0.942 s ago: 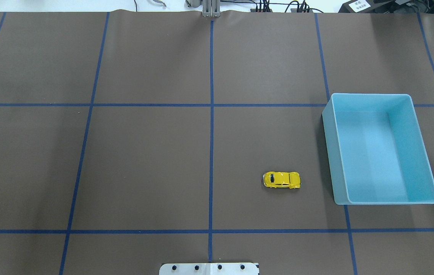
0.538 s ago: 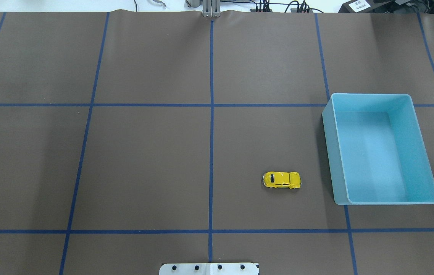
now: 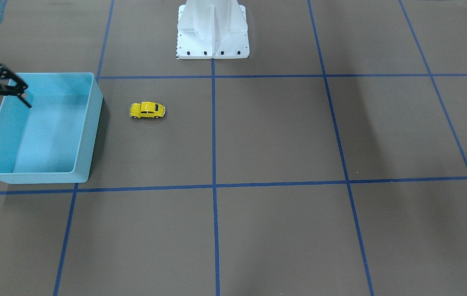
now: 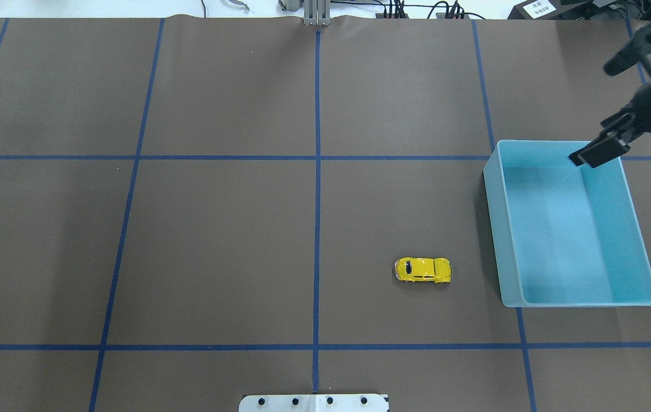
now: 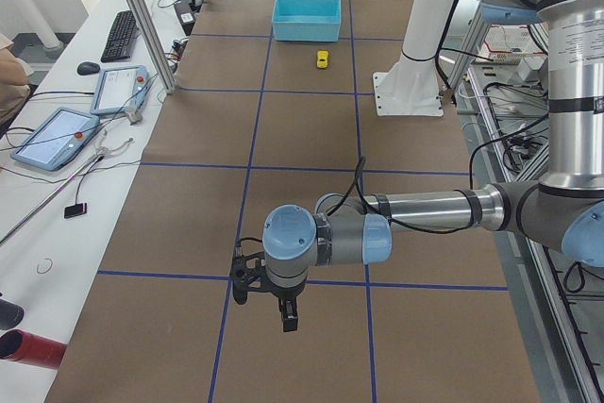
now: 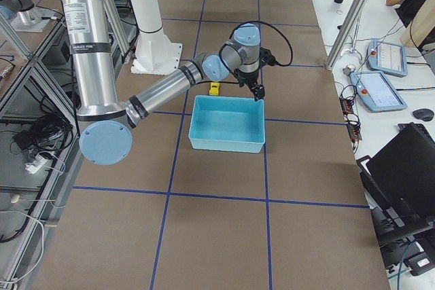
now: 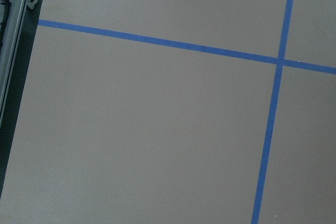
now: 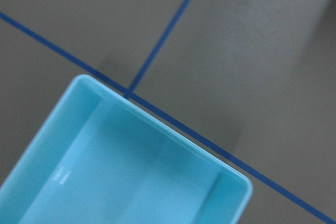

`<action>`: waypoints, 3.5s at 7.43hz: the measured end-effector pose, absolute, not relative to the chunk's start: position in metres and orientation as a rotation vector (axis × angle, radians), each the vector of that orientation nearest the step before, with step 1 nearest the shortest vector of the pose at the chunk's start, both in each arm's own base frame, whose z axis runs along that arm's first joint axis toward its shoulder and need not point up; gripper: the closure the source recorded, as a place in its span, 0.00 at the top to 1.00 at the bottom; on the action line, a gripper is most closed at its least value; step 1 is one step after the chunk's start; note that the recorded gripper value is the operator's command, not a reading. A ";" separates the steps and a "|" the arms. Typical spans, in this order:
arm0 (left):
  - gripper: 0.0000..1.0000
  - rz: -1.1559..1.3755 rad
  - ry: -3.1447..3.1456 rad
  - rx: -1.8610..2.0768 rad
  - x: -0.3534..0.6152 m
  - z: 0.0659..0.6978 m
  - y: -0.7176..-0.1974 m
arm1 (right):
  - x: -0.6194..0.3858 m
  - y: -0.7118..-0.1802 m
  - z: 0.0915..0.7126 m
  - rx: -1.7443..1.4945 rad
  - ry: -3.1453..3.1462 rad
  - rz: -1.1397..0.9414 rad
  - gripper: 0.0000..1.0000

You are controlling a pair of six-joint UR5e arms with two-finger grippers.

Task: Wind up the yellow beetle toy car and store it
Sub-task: 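Move the right gripper down over the yellow car and grasp it, then lift the car with the right gripper and carry it into the blue bin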

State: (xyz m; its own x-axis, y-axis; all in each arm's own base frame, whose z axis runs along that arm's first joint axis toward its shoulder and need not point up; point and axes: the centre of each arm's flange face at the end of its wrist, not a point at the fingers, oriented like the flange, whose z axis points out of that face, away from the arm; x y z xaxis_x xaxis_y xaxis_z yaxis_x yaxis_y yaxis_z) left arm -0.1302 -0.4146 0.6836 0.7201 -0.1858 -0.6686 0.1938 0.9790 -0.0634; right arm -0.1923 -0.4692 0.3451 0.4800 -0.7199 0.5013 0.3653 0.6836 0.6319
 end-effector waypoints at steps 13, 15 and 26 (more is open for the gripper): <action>1.00 -0.207 0.733 0.037 -0.131 0.687 -0.416 | -0.450 -0.349 0.338 0.683 -0.636 -1.393 1.00; 1.00 -0.208 0.734 0.036 -0.131 0.688 -0.416 | -0.464 -0.354 0.339 0.677 -0.625 -1.394 1.00; 1.00 -0.206 0.734 0.035 -0.130 0.688 -0.416 | -0.487 -0.344 0.349 0.649 -0.619 -1.416 0.00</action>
State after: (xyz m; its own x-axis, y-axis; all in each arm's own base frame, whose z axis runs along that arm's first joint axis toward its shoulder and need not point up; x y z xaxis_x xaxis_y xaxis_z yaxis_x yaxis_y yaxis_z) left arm -0.1301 -0.4161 0.6882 0.7236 -0.1741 -0.6679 0.1986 0.9793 -0.0401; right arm -0.4866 -0.3440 0.3494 0.0608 -0.9981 0.0058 0.6819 0.0458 0.7300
